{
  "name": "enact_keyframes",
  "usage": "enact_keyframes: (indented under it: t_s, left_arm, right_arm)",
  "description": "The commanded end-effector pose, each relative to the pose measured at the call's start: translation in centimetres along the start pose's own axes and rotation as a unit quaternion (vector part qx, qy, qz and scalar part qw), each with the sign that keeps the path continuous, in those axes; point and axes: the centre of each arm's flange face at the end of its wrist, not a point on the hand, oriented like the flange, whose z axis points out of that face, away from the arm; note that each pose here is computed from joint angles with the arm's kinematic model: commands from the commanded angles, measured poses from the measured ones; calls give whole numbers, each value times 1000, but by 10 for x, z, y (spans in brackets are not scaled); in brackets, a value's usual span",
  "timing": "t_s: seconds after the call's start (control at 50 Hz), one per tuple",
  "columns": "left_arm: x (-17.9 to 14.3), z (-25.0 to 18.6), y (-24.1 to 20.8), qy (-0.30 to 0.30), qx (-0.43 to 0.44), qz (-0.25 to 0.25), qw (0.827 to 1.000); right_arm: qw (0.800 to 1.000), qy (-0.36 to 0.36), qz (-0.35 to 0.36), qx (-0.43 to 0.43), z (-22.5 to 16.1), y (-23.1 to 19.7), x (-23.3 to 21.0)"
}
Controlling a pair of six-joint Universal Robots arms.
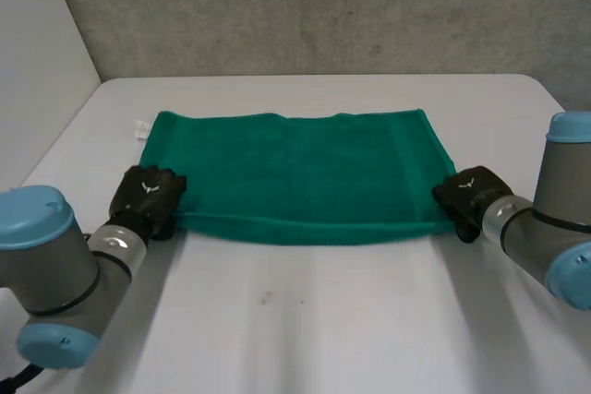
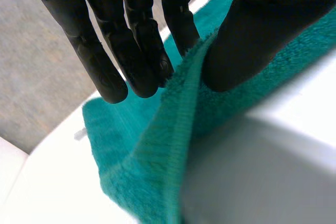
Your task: Fold the towel.
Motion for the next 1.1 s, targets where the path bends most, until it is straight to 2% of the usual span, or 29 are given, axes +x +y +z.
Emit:
enact_keyframes:
  t_s: [0.02, 0.06, 0.1, 0.14, 0.2, 0.22, 0.3, 0.36, 0.38, 0.44, 0.46, 0.64, 0.7, 0.72, 0.76, 0.88, 1.06, 1.1]
  left_arm:
    - [-7, -46, -7, 41, -102, 28, 994]
    - [-6, -79, -13, 87, -166, 55, 981]
    - [-5, -100, -18, 118, -203, 66, 970]
    - [-4, -109, -21, 132, -217, 69, 965]
    - [-4, -111, -25, 137, -206, 73, 966]
    - [-4, -108, -28, 134, -194, 75, 969]
    - [-10, -94, -32, 112, -163, 79, 977]
    - [-10, -72, -32, 95, -132, 87, 983]
    - [-11, -60, -32, 85, -114, 90, 986]
    - [-14, -32, -31, 62, -78, 97, 990]
    - [-14, -25, -31, 57, -69, 98, 991]
    - [-19, 55, -38, -1, 34, 132, 991]
    - [-20, 66, -38, -6, 42, 137, 990]
    - [-19, 82, -34, -8, 46, 143, 989]
    - [-19, 92, -32, -10, 49, 145, 988]
    - [-17, 115, -24, -14, 59, 146, 987]
    - [-12, 124, -19, -3, 69, 144, 987]
    - [-9, 124, -17, 8, 71, 145, 987]
  right_arm:
    - [996, -18, -76, -32, -53, 3, -2]
    - [985, -57, -137, -82, -75, 15, -4]
    - [980, -73, -158, -99, -82, 20, -4]
    - [959, -123, -207, -147, -103, 31, -2]
    - [958, -125, -211, -147, -103, 31, -1]
    - [969, -83, -193, -129, -95, 23, 12]
    - [981, -29, -168, -88, -83, 7, 26]
    - [983, -21, -164, -80, -81, 5, 29]
    - [987, -7, -146, -60, -66, 0, 34]
    - [989, -4, -138, -51, -54, -1, 33]
    - [990, 0, -136, -32, -38, -8, 29]
    - [992, 62, -105, 35, 17, -33, 37]
    - [991, 77, -99, 48, 27, -36, 42]
    - [990, 88, -95, 58, 34, -37, 45]
    - [987, 105, -90, 82, 50, -42, 48]
    - [985, 102, -96, 99, 76, -44, 35]
    - [983, 107, -100, 109, 104, -34, 29]
    - [977, 127, -107, 131, 116, -35, 31]
